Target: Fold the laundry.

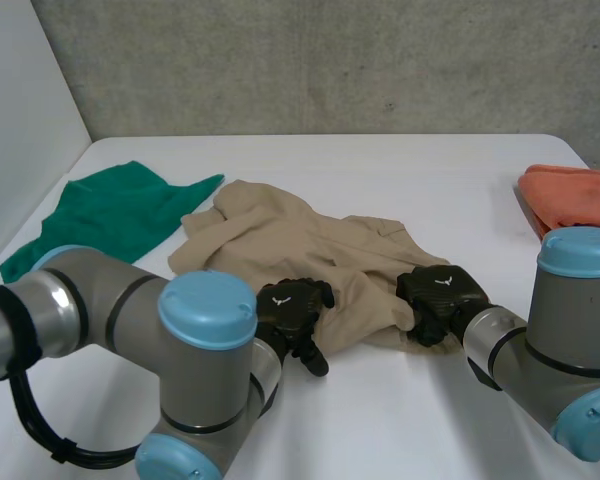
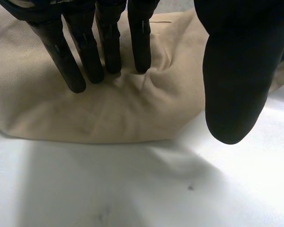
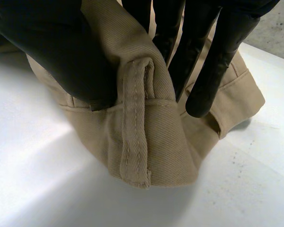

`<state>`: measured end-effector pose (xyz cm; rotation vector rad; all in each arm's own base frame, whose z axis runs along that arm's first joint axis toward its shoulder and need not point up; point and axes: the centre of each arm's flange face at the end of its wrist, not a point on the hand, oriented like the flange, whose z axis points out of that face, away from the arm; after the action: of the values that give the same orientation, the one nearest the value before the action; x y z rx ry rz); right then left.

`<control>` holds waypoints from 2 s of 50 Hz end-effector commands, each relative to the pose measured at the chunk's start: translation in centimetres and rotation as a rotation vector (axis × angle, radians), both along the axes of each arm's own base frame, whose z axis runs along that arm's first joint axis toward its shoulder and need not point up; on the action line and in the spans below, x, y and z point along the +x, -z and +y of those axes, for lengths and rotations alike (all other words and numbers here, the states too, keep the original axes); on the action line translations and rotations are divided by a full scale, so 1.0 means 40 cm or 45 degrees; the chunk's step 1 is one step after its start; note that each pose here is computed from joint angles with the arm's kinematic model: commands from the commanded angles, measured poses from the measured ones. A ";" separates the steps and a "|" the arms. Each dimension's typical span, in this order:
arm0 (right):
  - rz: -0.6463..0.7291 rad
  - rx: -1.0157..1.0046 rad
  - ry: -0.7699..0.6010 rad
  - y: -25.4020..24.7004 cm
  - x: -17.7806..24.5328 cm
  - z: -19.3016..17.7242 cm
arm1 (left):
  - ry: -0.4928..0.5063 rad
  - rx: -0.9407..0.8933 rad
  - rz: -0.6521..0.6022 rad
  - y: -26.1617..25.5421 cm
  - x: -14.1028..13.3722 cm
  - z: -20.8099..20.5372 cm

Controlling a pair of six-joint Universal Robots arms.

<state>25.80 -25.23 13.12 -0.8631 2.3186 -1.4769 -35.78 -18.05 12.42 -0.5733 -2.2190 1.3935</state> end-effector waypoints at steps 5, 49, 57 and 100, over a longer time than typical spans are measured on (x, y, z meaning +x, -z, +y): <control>-0.017 -0.016 0.001 -0.014 0.001 -0.003 | -0.119 -0.091 -0.010 0.028 -0.035 -0.044; 0.136 -0.762 -0.158 -0.640 0.091 -0.025 | -0.008 -1.442 -0.304 -0.679 0.069 -0.080; 0.145 -0.673 -0.102 -0.503 0.157 -0.156 | 0.095 -1.324 -0.385 -0.476 -0.013 -0.259; 0.525 -0.276 -0.266 -0.238 0.075 -0.029 | -0.003 -0.592 -0.297 -0.280 0.180 -0.063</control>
<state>30.31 -30.59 28.17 -1.4126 2.1600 -2.0160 -32.18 -24.89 27.46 -0.9314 -1.7213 2.2848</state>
